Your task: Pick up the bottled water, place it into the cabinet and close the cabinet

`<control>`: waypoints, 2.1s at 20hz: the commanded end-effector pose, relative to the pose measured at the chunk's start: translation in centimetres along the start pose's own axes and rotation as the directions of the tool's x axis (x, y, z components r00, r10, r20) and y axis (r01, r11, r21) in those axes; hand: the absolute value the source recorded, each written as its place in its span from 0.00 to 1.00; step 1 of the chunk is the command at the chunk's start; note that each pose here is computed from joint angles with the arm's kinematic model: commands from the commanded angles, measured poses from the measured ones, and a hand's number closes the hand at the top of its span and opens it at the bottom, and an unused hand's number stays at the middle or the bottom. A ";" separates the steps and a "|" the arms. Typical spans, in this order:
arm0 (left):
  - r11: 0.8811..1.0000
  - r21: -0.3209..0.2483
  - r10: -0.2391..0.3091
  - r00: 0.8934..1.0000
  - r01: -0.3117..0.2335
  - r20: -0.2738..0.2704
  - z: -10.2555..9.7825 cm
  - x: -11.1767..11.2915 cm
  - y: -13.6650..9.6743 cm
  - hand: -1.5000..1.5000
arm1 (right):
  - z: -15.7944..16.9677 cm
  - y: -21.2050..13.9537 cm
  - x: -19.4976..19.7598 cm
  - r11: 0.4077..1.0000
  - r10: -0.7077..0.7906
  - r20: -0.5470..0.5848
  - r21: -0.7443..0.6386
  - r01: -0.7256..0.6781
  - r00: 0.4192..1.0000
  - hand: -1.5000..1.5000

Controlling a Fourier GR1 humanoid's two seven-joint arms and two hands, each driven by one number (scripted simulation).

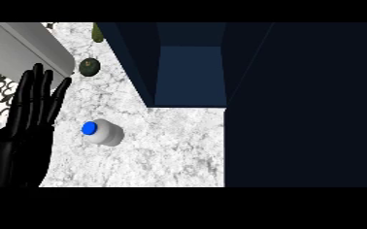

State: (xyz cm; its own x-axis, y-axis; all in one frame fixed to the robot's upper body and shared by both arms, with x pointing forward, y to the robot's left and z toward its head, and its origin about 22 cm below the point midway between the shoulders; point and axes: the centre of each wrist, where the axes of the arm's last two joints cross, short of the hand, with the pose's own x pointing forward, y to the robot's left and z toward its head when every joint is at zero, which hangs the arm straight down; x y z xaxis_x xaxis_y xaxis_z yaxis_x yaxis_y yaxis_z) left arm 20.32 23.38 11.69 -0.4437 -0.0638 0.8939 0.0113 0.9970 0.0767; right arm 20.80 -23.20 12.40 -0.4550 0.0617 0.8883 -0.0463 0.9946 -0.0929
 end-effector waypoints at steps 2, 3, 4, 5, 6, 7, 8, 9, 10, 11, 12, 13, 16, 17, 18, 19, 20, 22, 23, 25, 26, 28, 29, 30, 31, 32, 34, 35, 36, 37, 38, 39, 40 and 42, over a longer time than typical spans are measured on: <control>0.974 -0.208 0.106 0.992 -0.090 0.066 1.0 0.6 0.0 0.00 | 0.5 -0.4 1.1 0.999 0.040 0.031 -0.021 -0.039 0.999 0.00; 0.947 -0.300 0.145 0.985 -0.111 0.091 0.8 0.5 -0.2 0.00 | 0.6 -0.1 1.0 0.998 0.058 0.058 -0.021 -0.057 0.997 0.00; 0.911 -0.396 0.177 0.977 -0.116 0.121 0.1 1.9 -0.9 0.00 | 0.8 -0.3 2.1 0.997 0.070 0.067 0.005 -0.071 0.995 0.00; 0.871 -0.472 0.218 0.969 -0.137 0.121 0.7 2.0 -1.1 0.00 | 1.8 -0.9 2.2 0.997 0.073 0.073 -0.026 -0.071 0.995 0.00; 0.805 -0.575 0.270 0.954 -0.148 0.133 0.7 2.5 -1.7 0.00 | 1.1 -1.1 2.3 0.996 0.092 0.089 -0.008 -0.091 0.992 0.00; 0.852 -0.383 0.268 0.925 -0.358 -0.267 3.4 -2.2 -2.0 0.00 | 2.2 1.7 0.0 0.971 -0.239 -0.122 -0.032 0.236 0.963 0.00; 0.839 -0.371 0.286 0.903 -0.397 -0.320 4.1 -2.5 -1.9 0.00 | 2.8 1.6 -0.3 0.966 -0.257 -0.160 -0.039 0.254 0.953 0.00; 0.821 -0.380 0.303 0.889 -0.426 -0.342 4.9 -2.0 -1.4 0.00 | 3.4 1.2 -0.2 0.960 -0.279 -0.180 -0.067 0.271 0.943 0.00; 0.814 -0.381 0.308 0.882 -0.438 -0.357 4.6 -2.0 -0.7 0.00 | 3.9 1.5 -0.2 0.956 -0.293 -0.195 -0.058 0.288 0.936 0.00; 0.807 -0.395 0.297 0.879 -0.440 -0.373 4.9 -1.5 0.5 0.00 | 4.2 1.6 1.2 0.948 -0.318 -0.191 -0.044 0.316 0.929 0.00; 0.792 -0.406 0.300 0.870 -0.456 -0.392 5.1 -1.2 1.1 0.00 | 4.3 2.2 -0.2 0.950 -0.313 -0.204 -0.063 0.306 0.928 0.00; 0.802 -0.396 0.289 0.872 -0.446 -0.396 5.7 -0.1 2.7 0.00 | 5.7 1.5 1.4 0.947 -0.321 -0.193 -0.080 0.311 0.927 0.00; 0.795 -0.394 0.305 0.866 -0.461 -0.397 5.5 -0.3 5.2 0.00 | 6.4 1.3 1.7 0.943 -0.333 -0.194 -0.071 0.325 0.923 0.00; 0.786 -0.396 0.312 0.857 -0.475 -0.410 7.7 0.4 4.9 0.00 | 7.0 -0.1 2.1 0.948 -0.317 -0.206 -0.053 0.314 0.926 0.00; 0.806 -0.390 0.293 0.874 -0.444 -0.388 6.0 0.6 6.9 0.00 | 8.3 1.5 2.1 0.944 -0.330 -0.204 -0.061 0.325 0.922 0.00; 0.797 -0.389 0.305 0.864 -0.462 -0.400 6.1 0.0 5.4 0.00 | 8.5 2.1 1.8 0.942 -0.334 -0.218 -0.061 0.329 0.917 0.00; 0.791 -0.403 0.309 0.869 -0.460 -0.386 5.9 -0.9 5.1 0.00 | 7.2 1.8 1.4 0.948 -0.318 -0.192 -0.060 0.312 0.928 0.00; 0.795 -0.410 0.294 0.875 -0.447 -0.384 5.9 0.2 8.3 0.00 | 8.5 1.8 1.7 0.948 -0.317 -0.208 -0.046 0.314 0.925 0.00; 0.795 -0.398 0.304 0.869 -0.457 -0.391 7.2 0.0 9.3 0.00 | 8.3 1.5 1.4 0.944 -0.329 -0.202 -0.068 0.322 0.922 0.00; 0.793 -0.385 0.315 0.859 -0.471 -0.402 8.0 -4.0 7.7 0.00 | 8.8 1.7 0.2 0.945 -0.328 -0.202 -0.080 0.318 0.923 0.00; 0.795 -0.391 0.309 0.864 -0.465 -0.398 7.7 -2.0 9.7 0.00 | 8.2 2.7 2.2 0.945 -0.327 -0.203 -0.064 0.320 0.923 0.00; 0.814 -0.378 0.293 0.874 -0.441 -0.388 6.4 -2.0 9.9 0.00 | 9.5 0.9 0.9 0.941 -0.337 -0.212 -0.063 0.331 0.917 0.00; 0.806 -0.385 0.297 0.870 -0.449 -0.393 8.4 -0.9 10.6 0.00 | 10.5 1.4 0.2 0.946 -0.324 -0.208 -0.062 0.318 0.923 0.00; 0.814 -0.379 0.281 0.870 -0.440 -0.405 9.1 -1.8 11.4 0.00 | 9.7 0.9 1.0 0.948 -0.319 -0.197 -0.060 0.313 0.927 0.00; 0.820 -0.379 0.282 0.879 -0.429 -0.385 8.5 -2.5 10.3 0.00 | 10.9 1.9 0.6 0.946 -0.323 -0.201 -0.056 0.318 0.925 0.00; 0.811 -0.386 0.301 0.879 -0.440 -0.370 7.9 -3.6 10.8 0.00 | 10.5 2.8 1.3 0.950 -0.311 -0.191 -0.044 0.308 0.931 0.00; 0.811 -0.382 0.308 0.879 -0.443 -0.365 7.1 -2.6 11.7 0.00 | 10.5 2.1 0.7 0.949 -0.315 -0.203 -0.068 0.307 0.927 0.00; 0.816 -0.390 0.290 0.887 -0.426 -0.361 8.9 -2.3 12.2 0.00 | 9.7 3.8 0.6 0.951 -0.309 -0.199 -0.039 0.308 0.930 0.00; 0.807 -0.395 0.308 0.883 -0.439 -0.354 8.0 -3.0 13.6 0.00 | 11.2 1.1 -0.4 0.951 -0.308 -0.193 -0.039 0.307 0.932 0.00; 0.810 -0.395 0.303 0.885 -0.434 -0.353 9.0 -4.4 10.4 0.00 | 10.7 3.1 0.0 0.948 -0.318 -0.194 -0.043 0.316 0.928 0.00; 0.823 -0.382 0.299 0.893 -0.419 -0.335 8.7 -1.9 13.0 0.00 | 12.6 2.9 0.7 0.951 -0.308 -0.202 -0.052 0.304 0.930 0.00; 0.835 -0.365 0.293 0.894 -0.412 -0.340 7.8 -3.2 12.9 0.00 | 11.5 3.1 -0.6 0.950 -0.313 -0.191 -0.043 0.311 0.930 0.00; 0.836 -0.340 0.312 0.882 -0.432 -0.353 8.6 -4.4 14.7 0.00 | 11.8 3.7 -0.6 0.950 -0.310 -0.202 -0.036 0.309 0.929 0.00; 0.848 -0.315 0.320 0.886 -0.426 -0.336 7.0 -4.9 14.2 0.00 | 11.2 1.0 0.0 0.954 -0.298 -0.201 -0.033 0.297 0.933 0.00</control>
State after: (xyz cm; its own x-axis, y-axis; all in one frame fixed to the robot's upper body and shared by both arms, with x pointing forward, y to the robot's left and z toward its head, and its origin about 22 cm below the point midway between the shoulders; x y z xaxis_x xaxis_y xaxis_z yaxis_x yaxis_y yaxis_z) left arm 15.19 36.86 5.79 -0.0717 0.2320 0.9701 0.5163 0.8408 -0.1629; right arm 10.66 -21.86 7.14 -0.2329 -0.2324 0.9443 -0.1461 0.9684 0.2023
